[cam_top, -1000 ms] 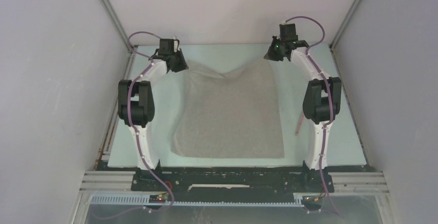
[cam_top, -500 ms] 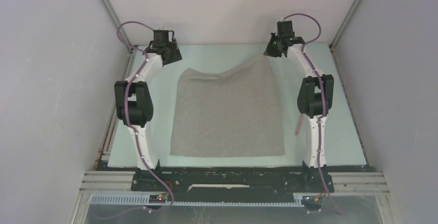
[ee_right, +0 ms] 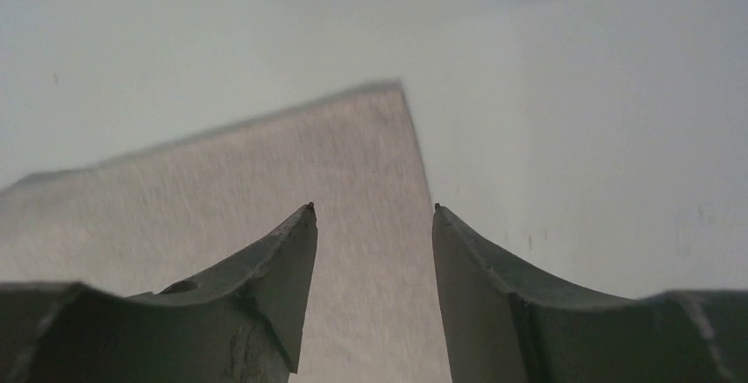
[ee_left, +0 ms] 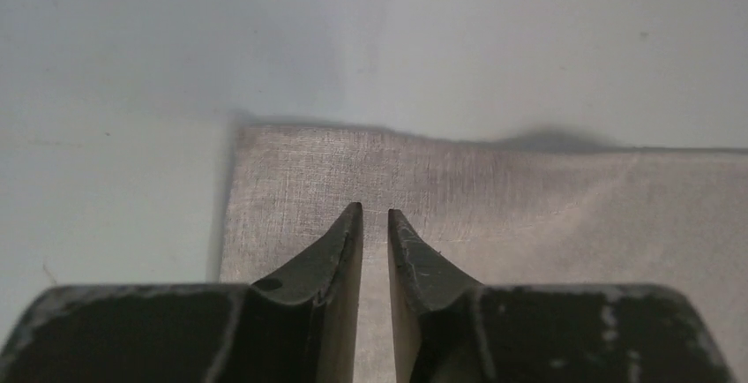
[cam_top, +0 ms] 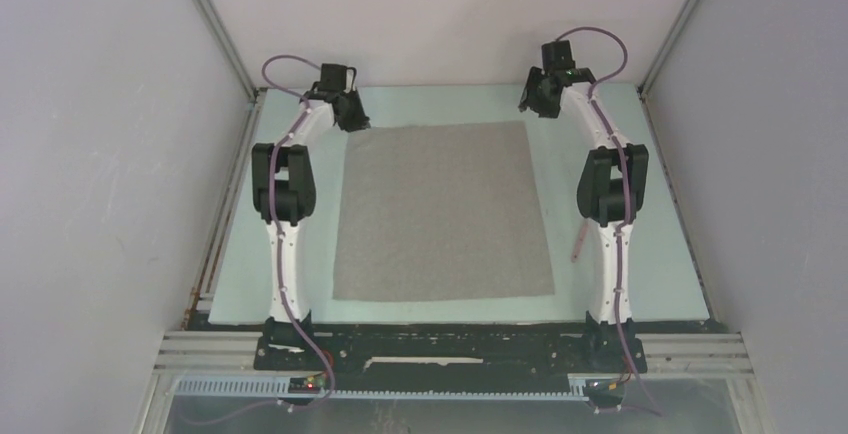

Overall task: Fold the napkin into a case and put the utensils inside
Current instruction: Flatten out the crumpled napkin at the center of the board, then pick up the flattened napkin from the center of the board.

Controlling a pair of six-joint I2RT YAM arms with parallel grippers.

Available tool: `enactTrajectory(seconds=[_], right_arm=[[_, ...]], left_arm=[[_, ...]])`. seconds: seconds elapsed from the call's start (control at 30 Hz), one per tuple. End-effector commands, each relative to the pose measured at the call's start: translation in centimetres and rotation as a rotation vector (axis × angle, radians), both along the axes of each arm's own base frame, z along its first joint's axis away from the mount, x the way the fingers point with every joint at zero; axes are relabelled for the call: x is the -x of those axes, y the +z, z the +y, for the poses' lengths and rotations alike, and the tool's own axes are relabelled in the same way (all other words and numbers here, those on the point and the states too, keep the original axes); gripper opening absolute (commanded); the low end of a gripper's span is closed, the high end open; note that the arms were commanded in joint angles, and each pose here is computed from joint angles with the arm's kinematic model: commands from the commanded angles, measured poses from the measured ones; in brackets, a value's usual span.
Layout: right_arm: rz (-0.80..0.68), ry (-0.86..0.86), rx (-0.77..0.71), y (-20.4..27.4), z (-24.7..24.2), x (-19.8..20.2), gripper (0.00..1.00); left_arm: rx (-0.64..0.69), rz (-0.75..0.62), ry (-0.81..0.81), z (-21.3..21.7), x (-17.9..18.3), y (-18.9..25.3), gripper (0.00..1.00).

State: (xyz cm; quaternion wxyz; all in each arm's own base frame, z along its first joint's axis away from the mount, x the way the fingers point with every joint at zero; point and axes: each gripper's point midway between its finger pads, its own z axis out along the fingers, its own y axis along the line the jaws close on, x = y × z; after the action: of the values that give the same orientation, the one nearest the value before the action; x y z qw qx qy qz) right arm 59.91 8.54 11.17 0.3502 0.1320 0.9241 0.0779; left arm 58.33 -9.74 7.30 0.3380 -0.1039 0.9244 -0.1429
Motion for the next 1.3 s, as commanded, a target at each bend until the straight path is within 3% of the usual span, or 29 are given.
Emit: enactTrajectory(seconds=[0.0, 0.23, 0.37, 0.43, 0.5, 0.6, 0.77, 0.9, 0.93, 1.03, 1.17, 1.27], right_arm=[[-0.036, 0.112, 0.002, 5.1, 3.1, 4.3, 0.58], [0.013, 0.211, -0.131, 3.1, 7.5, 10.4, 0.55], [0.102, 0.214, -0.117, 1.0, 6.9, 13.9, 0.57], [0.13, 0.216, -0.1, 0.8, 6.4, 15.5, 0.62], [0.149, 0.211, -0.058, 0.9, 5.5, 17.2, 0.78], [0.213, 0.206, -0.005, 0.6, 4.7, 20.9, 0.8], [0.345, 0.169, -0.041, -0.7, 5.3, 29.4, 0.78], [0.395, 0.115, -0.017, -1.7, 5.4, 35.3, 0.73], [0.401, 0.097, -0.005, -1.8, 5.2, 36.5, 0.69], [0.421, 0.001, 0.014, -2.7, 3.4, 39.7, 0.68], [0.399, -0.096, -0.131, -3.6, 2.5, 42.3, 0.55], [0.371, -0.139, -0.219, -4.4, 1.8, 43.5, 0.51]], left_arm=[[0.084, 0.105, 0.13, 1.4, -0.5, -2.3, 0.22], [0.147, 0.118, 0.29, 4.4, -1.7, -3.6, 0.16], [0.234, 0.101, 0.35, 6.3, -3.2, -2.8, 0.18], [0.22, 0.085, 0.327, 6.4, -3.9, -2.2, 0.2], [0.197, 0.074, 0.292, 6.3, -4.0, -1.1, 0.24], [0.046, 0.013, 0.261, 7.3, -2.2, 3.7, 0.37], [-0.083, -0.038, 0.226, 4.4, 6.5, 9.8, 0.55], [0.065, -0.033, 0.2, 0.7, 16.2, 7.9, 0.64], [0.06, 0.019, 0.186, 0.2, 19.3, 5.5, 0.64], [0.014, 0.034, 0.152, -0.1, 25.3, 4.1, 0.63], [0.006, 0.017, 0.147, -0.2, 30.8, 3.4, 0.58], [0.009, 0.068, 0.174, 0.4, 33.9, 1.6, 0.52]])
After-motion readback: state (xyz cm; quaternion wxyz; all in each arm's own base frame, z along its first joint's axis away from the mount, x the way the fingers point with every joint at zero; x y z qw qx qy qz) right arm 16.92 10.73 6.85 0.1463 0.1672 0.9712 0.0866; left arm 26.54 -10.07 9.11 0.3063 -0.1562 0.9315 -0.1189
